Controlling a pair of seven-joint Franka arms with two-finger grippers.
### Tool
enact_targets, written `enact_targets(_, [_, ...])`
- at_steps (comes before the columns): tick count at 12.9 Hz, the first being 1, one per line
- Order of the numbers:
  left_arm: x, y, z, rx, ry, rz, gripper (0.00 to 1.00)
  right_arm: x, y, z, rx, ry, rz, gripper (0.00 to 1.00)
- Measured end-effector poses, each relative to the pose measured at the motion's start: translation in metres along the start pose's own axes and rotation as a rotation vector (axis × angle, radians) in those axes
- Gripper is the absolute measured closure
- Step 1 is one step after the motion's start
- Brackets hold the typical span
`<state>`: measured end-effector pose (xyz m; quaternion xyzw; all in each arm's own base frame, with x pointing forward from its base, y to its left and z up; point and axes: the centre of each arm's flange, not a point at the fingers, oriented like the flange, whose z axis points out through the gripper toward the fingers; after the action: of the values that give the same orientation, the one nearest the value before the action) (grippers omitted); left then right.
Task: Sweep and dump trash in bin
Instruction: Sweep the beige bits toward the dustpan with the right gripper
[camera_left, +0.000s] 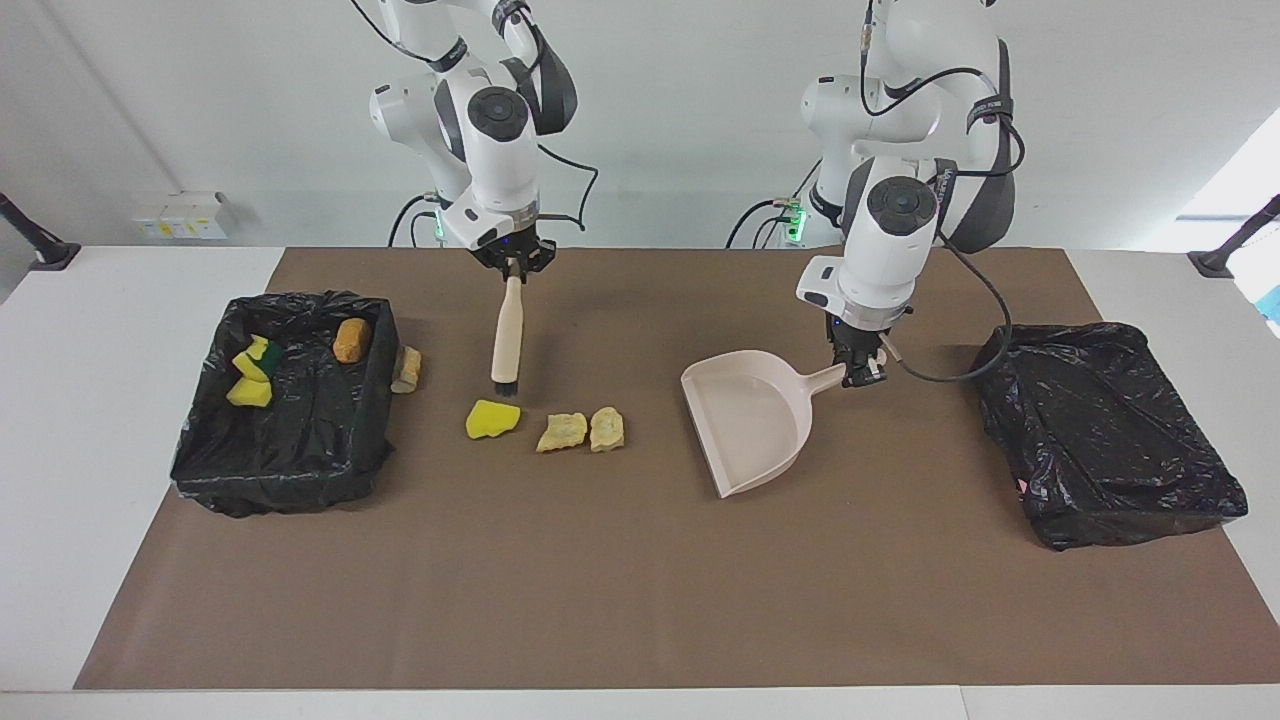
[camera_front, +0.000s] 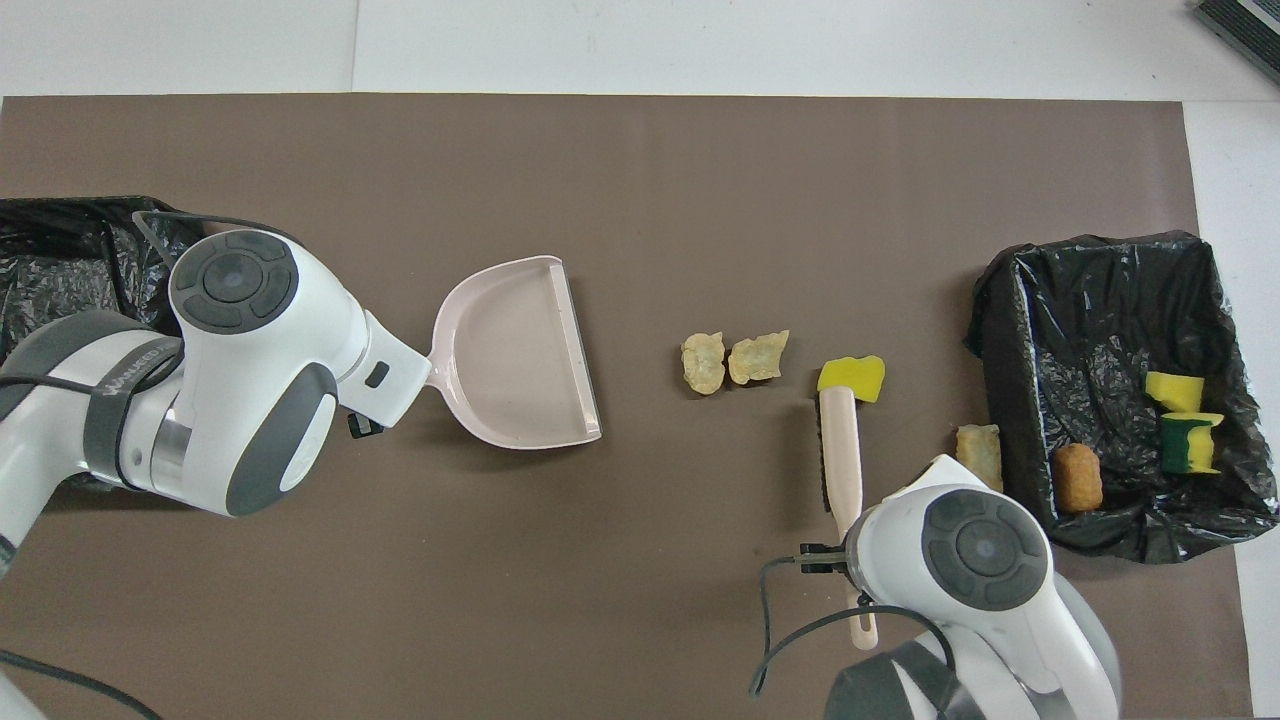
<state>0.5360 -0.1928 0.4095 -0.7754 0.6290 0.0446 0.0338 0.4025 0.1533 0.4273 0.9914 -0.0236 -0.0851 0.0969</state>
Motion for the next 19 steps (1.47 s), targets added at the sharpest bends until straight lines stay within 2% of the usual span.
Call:
enact_targets(3, [0.001, 0.0, 0.0, 0.005, 0.004, -0.015, 0.69, 0.009, 0.044, 0.012, -0.132, -0.03, 0.029, 0.74])
enact_targets(5, [0.001, -0.001, -0.001, 0.006, 0.005, -0.024, 0.69, 0.006, 0.063, 0.033, -0.182, -0.062, 0.039, 0.74])
enact_targets(9, [0.001, 0.0, -0.001, 0.007, 0.005, -0.031, 0.69, 0.004, 0.097, 0.064, -0.185, -0.078, 0.049, 0.74])
enact_targets(12, [0.001, 0.0, -0.001, 0.008, 0.006, -0.032, 0.69, 0.0, 0.093, 0.087, -0.176, -0.074, 0.033, 0.74])
enact_targets(14, [0.001, -0.001, -0.001, 0.01, 0.007, -0.034, 0.69, 0.0, 0.085, 0.096, -0.132, -0.075, 0.004, 0.74])
enact_targets(17, [0.002, -0.001, -0.001, 0.011, 0.008, -0.034, 0.69, 0.005, 0.054, 0.091, 0.027, -0.044, -0.008, 0.74])
enact_targets(19, [0.001, -0.001, -0.001, 0.011, 0.008, -0.034, 0.69, 0.009, 0.014, 0.076, 0.122, -0.04, -0.029, 0.74])
